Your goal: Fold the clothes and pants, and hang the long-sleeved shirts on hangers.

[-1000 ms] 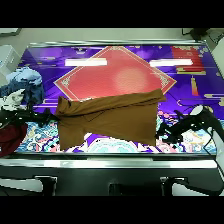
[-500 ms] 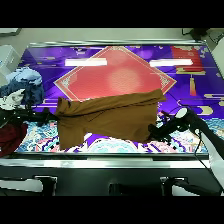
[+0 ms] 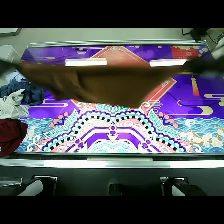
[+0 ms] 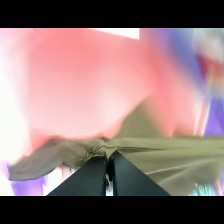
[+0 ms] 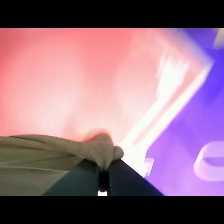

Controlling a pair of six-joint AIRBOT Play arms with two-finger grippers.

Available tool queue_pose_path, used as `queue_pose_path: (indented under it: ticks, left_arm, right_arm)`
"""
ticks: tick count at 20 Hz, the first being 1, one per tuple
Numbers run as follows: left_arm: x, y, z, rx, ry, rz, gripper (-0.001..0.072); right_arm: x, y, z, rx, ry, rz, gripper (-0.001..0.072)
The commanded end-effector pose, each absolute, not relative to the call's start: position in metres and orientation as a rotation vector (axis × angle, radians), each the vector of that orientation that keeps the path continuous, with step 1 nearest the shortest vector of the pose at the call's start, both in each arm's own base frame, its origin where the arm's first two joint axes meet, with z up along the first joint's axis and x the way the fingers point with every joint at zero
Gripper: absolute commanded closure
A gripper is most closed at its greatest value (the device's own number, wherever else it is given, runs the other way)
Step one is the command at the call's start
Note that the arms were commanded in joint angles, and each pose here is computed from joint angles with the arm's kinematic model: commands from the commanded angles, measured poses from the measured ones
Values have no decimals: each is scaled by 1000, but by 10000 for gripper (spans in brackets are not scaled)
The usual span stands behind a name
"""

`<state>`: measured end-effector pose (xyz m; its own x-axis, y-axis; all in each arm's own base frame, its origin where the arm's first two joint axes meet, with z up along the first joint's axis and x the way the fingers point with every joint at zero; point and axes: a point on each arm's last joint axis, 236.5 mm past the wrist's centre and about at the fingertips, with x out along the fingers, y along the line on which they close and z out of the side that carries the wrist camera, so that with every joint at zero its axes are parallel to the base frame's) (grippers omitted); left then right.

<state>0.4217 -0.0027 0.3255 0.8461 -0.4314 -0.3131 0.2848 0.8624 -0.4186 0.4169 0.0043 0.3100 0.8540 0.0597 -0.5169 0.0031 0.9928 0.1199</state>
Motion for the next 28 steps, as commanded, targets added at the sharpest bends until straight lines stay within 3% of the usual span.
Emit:
queue_pose_path:
  ticks: [1, 4, 8, 12, 14, 16, 18, 21, 25, 28]
  left_arm:
    - [317, -34, 525, -136, -118, -338, 679]
    - [240, -66, 558, -93, -222, -344, 680]
    - [191, -75, 579, -101, -312, -299, 680]
    - [191, -74, 578, -119, -305, -295, 681]
    - [214, -66, 557, -131, -207, -282, 681]
    - [257, -60, 497, -178, 49, -317, 681]
    - [308, -52, 411, -274, 349, -366, 681]
    - [375, -45, 247, -380, 737, -347, 681]
    - [423, -60, 48, -549, 1025, -249, 680]
    - [462, -59, -19, -639, 1075, -185, 680]
  right_arm:
    - [337, -19, 491, 35, 83, -62, 672]
    - [291, -14, 490, 56, 119, -51, 672]
    - [253, -16, 525, 52, -19, -63, 673]
    - [235, -15, 560, 112, -168, -53, 673]
    - [250, -15, 540, 114, -86, -58, 673]
    - [285, -15, 473, 124, 189, -68, 673]
    - [323, -13, 367, 135, 599, -74, 672]
    - [379, -7, 214, 150, 1067, -61, 673]
    - [441, 11, 44, 292, 1342, -66, 673]
    - [488, 32, -25, 472, 1334, -70, 672]
